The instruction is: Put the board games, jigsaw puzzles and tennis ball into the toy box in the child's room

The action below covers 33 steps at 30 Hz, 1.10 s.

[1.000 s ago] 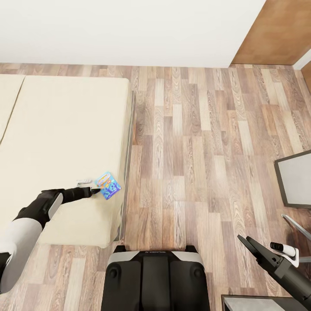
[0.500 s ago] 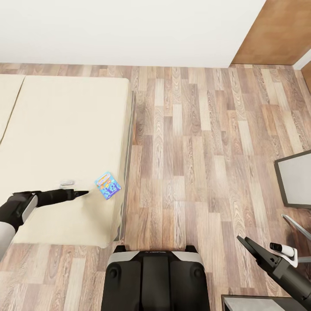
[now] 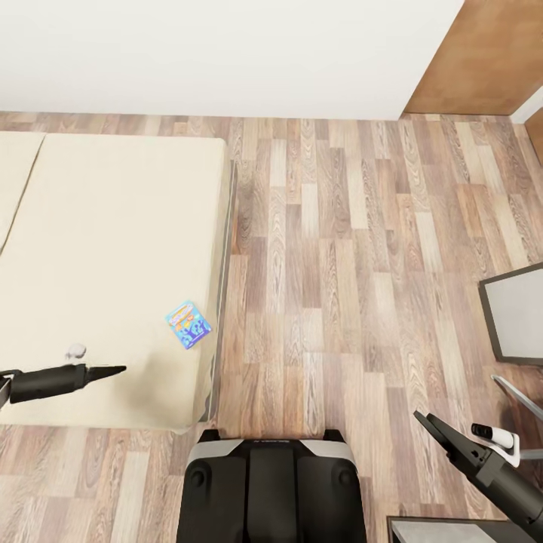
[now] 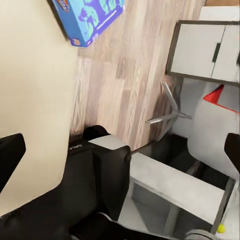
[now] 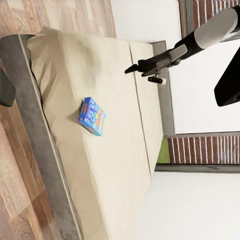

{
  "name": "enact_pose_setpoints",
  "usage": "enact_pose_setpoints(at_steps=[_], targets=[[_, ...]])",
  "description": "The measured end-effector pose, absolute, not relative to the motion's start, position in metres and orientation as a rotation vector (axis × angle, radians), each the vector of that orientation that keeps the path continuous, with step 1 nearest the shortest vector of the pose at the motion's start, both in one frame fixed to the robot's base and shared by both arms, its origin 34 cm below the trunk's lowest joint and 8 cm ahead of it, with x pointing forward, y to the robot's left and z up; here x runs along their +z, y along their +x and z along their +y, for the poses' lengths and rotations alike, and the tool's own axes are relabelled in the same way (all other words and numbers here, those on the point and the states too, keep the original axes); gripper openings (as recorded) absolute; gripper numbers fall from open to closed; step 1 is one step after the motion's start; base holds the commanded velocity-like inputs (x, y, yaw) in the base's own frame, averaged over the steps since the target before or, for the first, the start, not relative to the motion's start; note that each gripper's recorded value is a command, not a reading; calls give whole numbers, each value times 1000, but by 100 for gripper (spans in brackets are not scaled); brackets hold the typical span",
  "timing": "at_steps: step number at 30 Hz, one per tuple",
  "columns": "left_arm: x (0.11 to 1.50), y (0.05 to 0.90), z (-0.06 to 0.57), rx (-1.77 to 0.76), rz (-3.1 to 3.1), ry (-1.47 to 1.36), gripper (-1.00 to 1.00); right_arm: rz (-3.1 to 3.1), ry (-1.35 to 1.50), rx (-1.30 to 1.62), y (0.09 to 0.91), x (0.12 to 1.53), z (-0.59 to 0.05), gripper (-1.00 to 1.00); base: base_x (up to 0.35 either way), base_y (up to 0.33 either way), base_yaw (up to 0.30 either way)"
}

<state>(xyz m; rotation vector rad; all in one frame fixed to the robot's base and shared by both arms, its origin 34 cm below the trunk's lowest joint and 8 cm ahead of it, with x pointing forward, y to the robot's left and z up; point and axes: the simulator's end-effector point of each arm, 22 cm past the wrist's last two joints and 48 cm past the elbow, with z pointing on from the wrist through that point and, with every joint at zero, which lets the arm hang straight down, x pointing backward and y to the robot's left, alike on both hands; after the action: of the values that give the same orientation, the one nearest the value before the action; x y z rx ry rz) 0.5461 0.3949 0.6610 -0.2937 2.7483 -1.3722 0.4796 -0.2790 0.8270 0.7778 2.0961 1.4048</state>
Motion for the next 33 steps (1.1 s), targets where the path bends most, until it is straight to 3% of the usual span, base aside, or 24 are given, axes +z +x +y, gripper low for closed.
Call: enact_pose_setpoints(at_steps=[20,33], targets=[[681,530,386,-1515,2716,-466,100,2058,712,1373,488,839,-281,100,-5,0,0],[689,537,382,-1521,2697,-453,100,2046,688,1366,491,846,-281,100,-153,0,0]])
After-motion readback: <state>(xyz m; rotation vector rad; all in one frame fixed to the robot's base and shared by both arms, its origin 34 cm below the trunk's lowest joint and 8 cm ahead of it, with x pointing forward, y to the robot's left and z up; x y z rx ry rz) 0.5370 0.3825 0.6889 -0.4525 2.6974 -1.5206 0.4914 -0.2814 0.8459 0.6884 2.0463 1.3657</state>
